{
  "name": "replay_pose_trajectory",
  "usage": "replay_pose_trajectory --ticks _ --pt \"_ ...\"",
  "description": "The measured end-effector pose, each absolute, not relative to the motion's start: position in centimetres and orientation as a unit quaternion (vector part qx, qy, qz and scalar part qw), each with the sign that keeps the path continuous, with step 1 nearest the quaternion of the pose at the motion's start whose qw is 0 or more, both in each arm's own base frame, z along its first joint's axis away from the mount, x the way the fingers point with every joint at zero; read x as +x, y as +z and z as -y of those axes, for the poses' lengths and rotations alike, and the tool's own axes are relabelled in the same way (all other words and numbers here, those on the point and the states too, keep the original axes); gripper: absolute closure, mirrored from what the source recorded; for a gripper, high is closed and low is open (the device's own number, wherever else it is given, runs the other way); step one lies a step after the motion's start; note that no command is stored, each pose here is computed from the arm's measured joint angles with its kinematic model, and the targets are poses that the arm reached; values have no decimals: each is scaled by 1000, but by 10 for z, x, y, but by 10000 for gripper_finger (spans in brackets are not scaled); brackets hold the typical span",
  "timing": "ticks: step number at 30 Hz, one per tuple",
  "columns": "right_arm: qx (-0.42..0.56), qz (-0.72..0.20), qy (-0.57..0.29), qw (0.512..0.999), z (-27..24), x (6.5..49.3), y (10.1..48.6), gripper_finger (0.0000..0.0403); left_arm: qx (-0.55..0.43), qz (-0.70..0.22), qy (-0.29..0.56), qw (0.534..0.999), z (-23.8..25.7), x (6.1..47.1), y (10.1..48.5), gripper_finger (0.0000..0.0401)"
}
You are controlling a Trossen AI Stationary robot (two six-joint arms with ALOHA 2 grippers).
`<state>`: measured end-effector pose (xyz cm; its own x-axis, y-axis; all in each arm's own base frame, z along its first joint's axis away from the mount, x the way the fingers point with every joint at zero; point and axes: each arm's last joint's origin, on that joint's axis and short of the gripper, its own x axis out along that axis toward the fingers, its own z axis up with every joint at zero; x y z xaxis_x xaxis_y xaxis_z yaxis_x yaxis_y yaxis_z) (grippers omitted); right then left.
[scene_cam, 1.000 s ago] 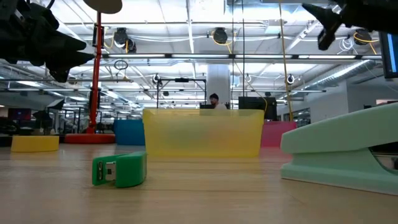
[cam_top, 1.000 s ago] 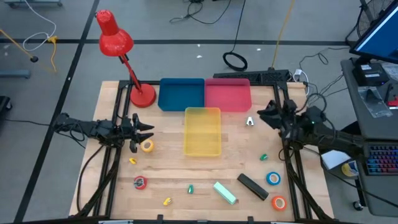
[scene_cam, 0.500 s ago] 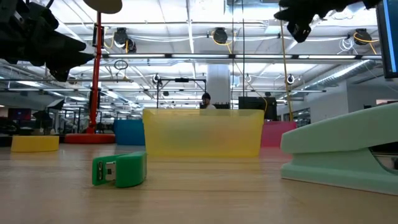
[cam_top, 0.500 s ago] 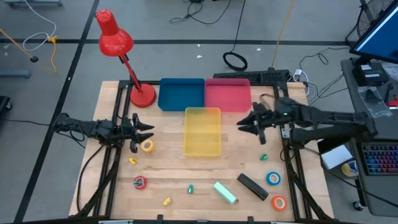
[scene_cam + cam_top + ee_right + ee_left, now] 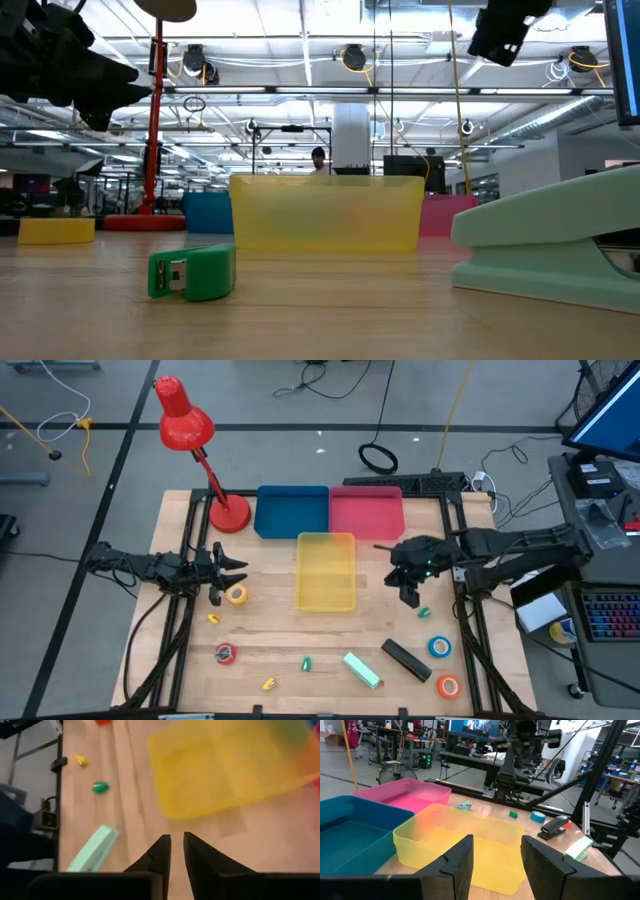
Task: Pick and place Stapler, Stapler remover, tape
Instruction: Put the black stapler into the blue bin
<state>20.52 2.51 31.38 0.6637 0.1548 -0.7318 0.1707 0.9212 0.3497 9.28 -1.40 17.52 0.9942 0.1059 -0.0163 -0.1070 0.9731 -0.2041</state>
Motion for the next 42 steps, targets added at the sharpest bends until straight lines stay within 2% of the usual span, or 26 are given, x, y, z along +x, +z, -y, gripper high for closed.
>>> replay_pose_trajectory --ticks 5,11,16,25,29,38,42 --pt "236 -458 18 857 -43 210 303 387 -99 -3 54 994 14 93 175 235" --pt "253 -548 -22 797 -57 206 284 402 -99 -4 54 994 14 93 175 235" --pt "274 -579 -57 766 -61 205 276 402 -98 -4 54 994 14 93 175 235" --pt "296 -587 -68 751 -62 205 275 398 -96 -4 54 994 14 93 175 235" --pt "301 -591 -60 746 -63 205 275 369 -96 -5 54 994 14 93 175 235" --pt "321 -599 -83 729 -62 203 274 251 -89 -5 54 995 14 93 175 235" --pt "325 -602 -89 724 -62 202 274 211 -89 -5 54 995 14 93 175 235"
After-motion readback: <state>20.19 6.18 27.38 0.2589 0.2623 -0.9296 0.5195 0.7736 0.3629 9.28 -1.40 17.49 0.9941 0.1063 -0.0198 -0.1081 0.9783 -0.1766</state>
